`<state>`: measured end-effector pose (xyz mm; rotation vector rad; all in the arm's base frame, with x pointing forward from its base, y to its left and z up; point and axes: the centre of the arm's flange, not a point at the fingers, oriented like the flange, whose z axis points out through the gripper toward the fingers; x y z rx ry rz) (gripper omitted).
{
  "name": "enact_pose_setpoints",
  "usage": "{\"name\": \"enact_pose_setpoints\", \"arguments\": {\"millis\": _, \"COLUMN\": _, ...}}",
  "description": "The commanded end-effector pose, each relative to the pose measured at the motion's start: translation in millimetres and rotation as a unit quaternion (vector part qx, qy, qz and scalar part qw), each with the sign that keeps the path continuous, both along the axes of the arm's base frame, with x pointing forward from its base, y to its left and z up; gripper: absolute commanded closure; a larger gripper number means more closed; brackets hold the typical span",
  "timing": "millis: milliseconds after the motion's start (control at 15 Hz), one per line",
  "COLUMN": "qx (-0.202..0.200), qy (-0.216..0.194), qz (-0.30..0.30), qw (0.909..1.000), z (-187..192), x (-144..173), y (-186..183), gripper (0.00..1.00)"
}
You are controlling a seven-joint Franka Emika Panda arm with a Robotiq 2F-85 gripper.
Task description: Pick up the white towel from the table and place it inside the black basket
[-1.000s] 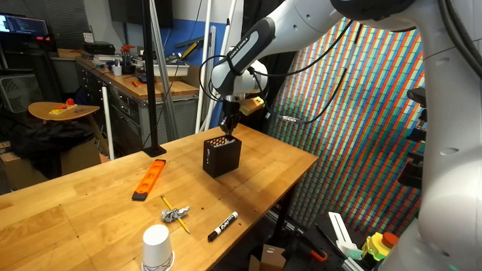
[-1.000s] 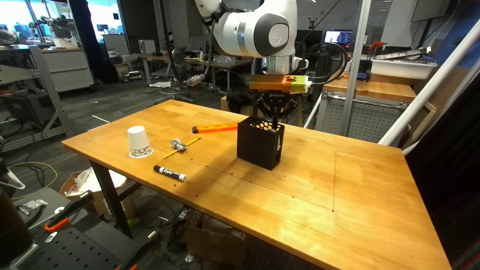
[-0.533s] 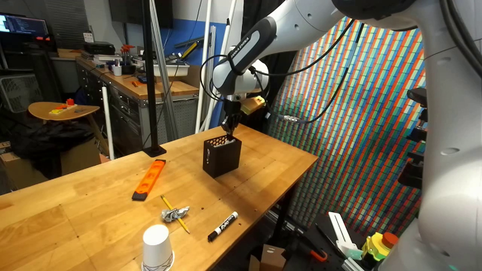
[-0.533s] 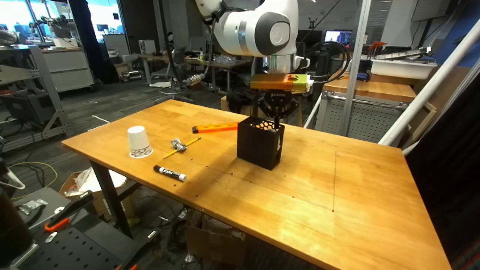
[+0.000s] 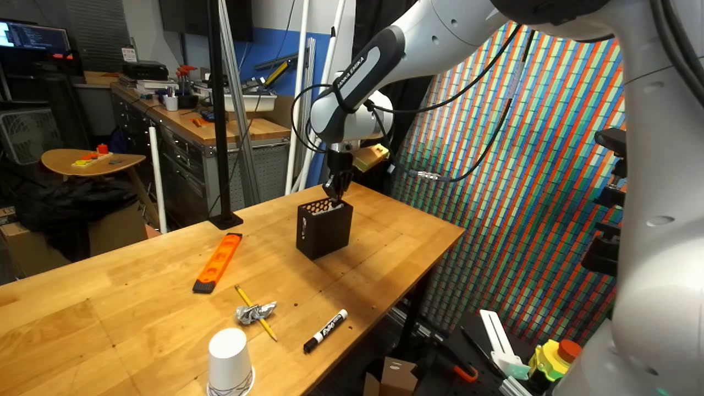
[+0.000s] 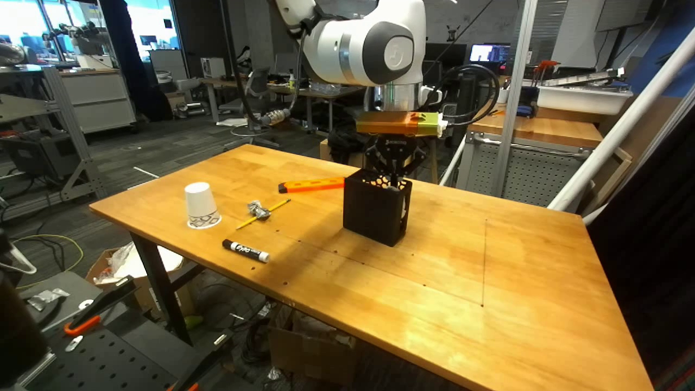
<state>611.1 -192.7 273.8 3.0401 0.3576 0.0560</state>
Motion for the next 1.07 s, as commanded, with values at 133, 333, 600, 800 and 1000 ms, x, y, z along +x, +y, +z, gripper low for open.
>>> {"name": "enact_pose_setpoints", "arguments": {"millis": 133, "qx": -0.001, "qy": 0.009, "qz": 0.011, "qw": 0.9999, "z": 5.0, "x": -17.5, "y": 12.6, "gripper": 0.98}}
{"name": "enact_pose_setpoints", "arguments": {"millis": 333, "qx": 0.004, "qy": 0.018, "qz": 0.010, "qw": 0.9998, "z": -3.4, "x": -19.8, "y": 14.1, "gripper": 0.98}}
{"name": "enact_pose_setpoints", "arguments": {"millis": 600, "qx": 0.012, "qy": 0.025, "qz": 0.009, "qw": 0.9996, "z": -12.4, "x": -18.8, "y": 18.6, "gripper": 0.98}}
{"name": "enact_pose_setpoints", "arguments": {"millis": 800, "qx": 0.016, "qy": 0.027, "qz": 0.009, "qw": 0.9994, "z": -17.1, "x": -15.5, "y": 22.4, "gripper": 0.98}}
{"name": "enact_pose_setpoints", "arguments": {"millis": 1000, "qx": 0.023, "qy": 0.029, "qz": 0.007, "qw": 0.9993, "z": -22.4, "x": -10.6, "y": 25.9, "gripper": 0.98}}
